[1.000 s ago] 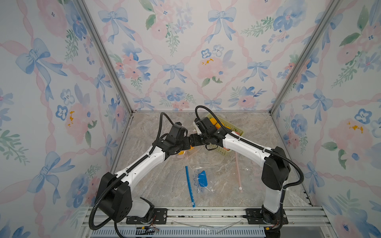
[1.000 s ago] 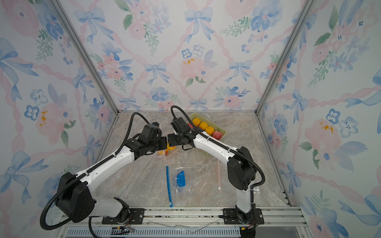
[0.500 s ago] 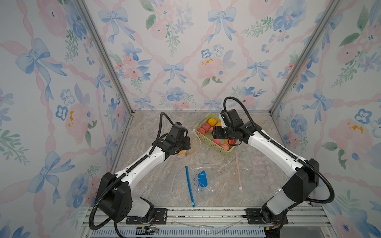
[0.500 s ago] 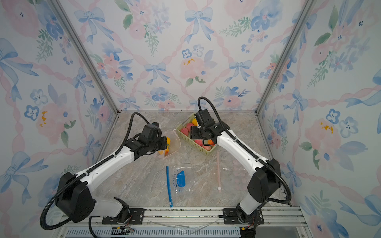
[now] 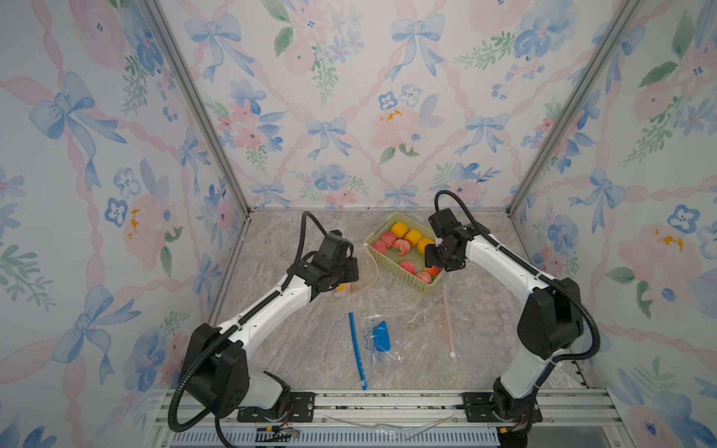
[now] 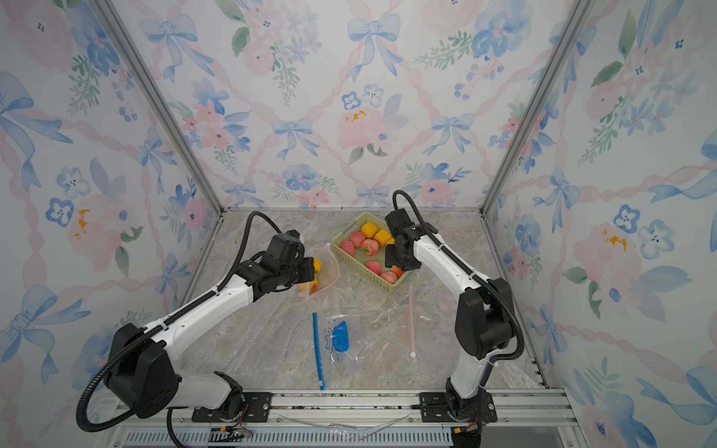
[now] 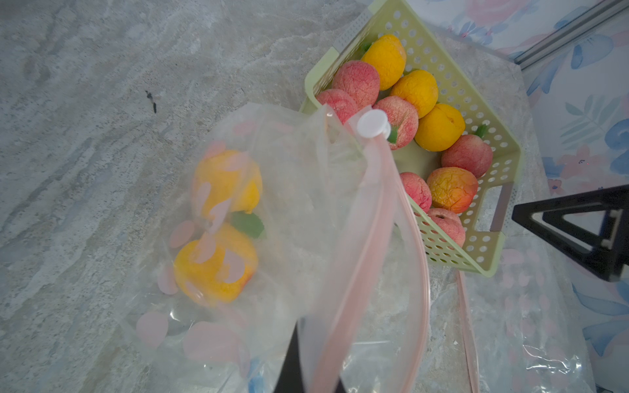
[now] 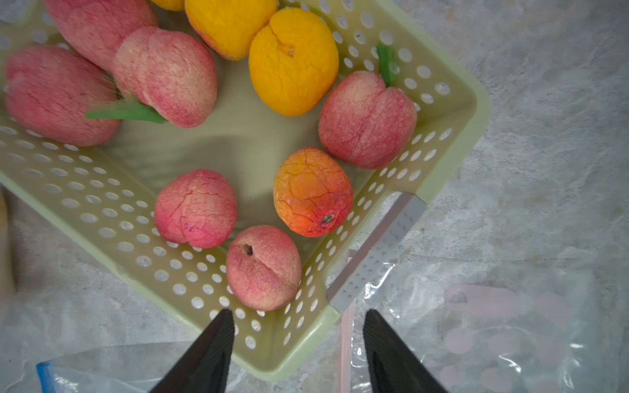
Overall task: Place the peach in a zip-top bag and seal the zipper
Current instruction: Place the peach in the zipper food storage bag, then pick up the peach from the basket.
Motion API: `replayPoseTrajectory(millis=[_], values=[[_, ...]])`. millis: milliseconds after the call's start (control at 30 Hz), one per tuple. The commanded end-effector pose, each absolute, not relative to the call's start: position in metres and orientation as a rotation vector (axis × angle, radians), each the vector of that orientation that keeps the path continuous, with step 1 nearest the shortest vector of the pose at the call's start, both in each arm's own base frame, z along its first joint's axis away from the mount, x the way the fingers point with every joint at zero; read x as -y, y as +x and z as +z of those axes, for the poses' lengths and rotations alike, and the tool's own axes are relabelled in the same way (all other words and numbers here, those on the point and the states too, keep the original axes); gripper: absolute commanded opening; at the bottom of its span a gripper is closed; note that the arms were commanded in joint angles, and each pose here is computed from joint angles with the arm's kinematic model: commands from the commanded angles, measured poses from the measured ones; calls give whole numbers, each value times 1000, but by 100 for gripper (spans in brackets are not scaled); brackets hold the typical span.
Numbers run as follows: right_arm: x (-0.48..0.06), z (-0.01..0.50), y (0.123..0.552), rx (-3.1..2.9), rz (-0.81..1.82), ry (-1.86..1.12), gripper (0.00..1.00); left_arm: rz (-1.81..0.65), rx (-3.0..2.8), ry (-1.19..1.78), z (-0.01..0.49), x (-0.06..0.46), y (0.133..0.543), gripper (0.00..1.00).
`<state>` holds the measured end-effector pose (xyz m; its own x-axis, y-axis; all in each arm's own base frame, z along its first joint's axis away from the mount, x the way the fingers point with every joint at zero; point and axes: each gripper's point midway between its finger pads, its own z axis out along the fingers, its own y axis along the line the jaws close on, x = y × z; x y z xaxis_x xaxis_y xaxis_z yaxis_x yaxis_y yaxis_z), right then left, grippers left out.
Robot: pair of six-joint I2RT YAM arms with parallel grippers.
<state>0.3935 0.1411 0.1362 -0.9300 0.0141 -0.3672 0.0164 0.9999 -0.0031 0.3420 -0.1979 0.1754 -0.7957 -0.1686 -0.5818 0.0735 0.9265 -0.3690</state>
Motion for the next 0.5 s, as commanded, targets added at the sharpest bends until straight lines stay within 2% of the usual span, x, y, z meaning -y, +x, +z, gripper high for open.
replayPoseTrajectory(millis=[0, 467], values=[[-133, 136, 404, -2780, -109, -34, 62, -481, -2450, -76, 168, 196, 343, 0], [-130, 95, 436, -2851, -252, -111, 63, -470, -2458, -92, 164, 194, 344, 0]])
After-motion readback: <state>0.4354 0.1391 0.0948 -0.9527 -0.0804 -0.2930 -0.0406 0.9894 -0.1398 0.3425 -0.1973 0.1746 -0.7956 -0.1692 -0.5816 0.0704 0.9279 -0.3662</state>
